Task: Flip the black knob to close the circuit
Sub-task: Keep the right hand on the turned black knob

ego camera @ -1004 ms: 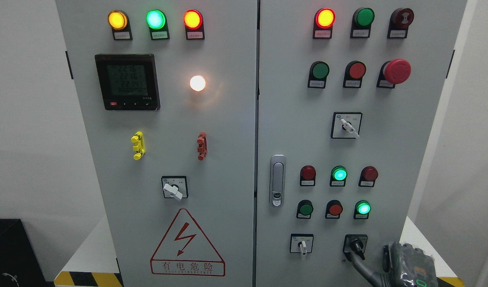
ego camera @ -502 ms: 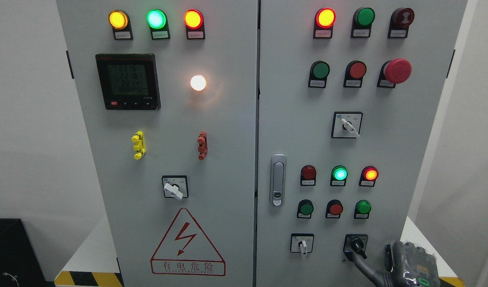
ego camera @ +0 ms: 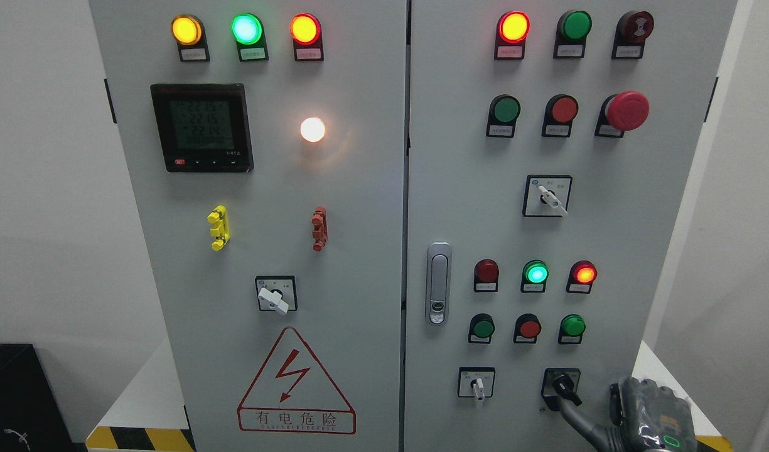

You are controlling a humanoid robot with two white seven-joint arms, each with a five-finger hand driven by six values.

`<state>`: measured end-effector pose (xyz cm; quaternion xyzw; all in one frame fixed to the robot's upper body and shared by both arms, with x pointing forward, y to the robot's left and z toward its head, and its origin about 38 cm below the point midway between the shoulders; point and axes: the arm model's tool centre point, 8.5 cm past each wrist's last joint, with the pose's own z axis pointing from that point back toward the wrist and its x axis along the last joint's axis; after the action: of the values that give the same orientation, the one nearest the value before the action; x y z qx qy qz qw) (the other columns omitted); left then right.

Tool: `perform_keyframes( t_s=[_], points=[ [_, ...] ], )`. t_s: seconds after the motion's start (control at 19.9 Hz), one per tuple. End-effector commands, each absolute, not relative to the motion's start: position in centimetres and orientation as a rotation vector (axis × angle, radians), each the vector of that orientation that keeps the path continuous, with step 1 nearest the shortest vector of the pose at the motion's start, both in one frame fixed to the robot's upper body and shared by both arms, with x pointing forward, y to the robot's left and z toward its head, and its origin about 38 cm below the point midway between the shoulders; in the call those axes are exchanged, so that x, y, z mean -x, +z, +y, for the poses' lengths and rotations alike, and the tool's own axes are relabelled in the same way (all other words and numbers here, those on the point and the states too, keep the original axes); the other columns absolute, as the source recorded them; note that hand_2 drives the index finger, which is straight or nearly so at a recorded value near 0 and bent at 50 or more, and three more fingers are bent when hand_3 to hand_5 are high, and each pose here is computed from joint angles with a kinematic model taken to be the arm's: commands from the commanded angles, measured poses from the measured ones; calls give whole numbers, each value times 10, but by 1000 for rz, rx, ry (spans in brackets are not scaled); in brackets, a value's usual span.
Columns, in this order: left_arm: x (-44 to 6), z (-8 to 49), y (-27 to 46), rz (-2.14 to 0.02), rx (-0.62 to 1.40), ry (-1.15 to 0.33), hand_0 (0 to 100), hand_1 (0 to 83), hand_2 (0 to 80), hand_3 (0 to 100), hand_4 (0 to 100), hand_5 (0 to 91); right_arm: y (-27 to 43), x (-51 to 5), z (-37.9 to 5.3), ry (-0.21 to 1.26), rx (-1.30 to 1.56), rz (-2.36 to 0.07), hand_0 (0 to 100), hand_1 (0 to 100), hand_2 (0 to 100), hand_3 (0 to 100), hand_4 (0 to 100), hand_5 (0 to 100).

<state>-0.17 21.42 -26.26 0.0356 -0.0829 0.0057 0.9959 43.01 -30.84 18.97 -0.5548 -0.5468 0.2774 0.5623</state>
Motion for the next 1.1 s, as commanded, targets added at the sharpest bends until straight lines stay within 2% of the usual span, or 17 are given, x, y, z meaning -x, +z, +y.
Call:
perform_keyframes(
  t_s=[0.0, 1.05],
  points=[
    [9, 214, -262, -144, -67, -29, 0, 0, 0, 0, 0, 0, 197, -428, -312, 633, 1325, -1296, 0, 123, 765, 934, 754, 739],
    [9, 214, -262, -146, -67, -29, 0, 0, 0, 0, 0, 0, 201, -426, -306, 638, 1312, -1337, 0, 128, 764, 934, 753, 739]
  ],
)
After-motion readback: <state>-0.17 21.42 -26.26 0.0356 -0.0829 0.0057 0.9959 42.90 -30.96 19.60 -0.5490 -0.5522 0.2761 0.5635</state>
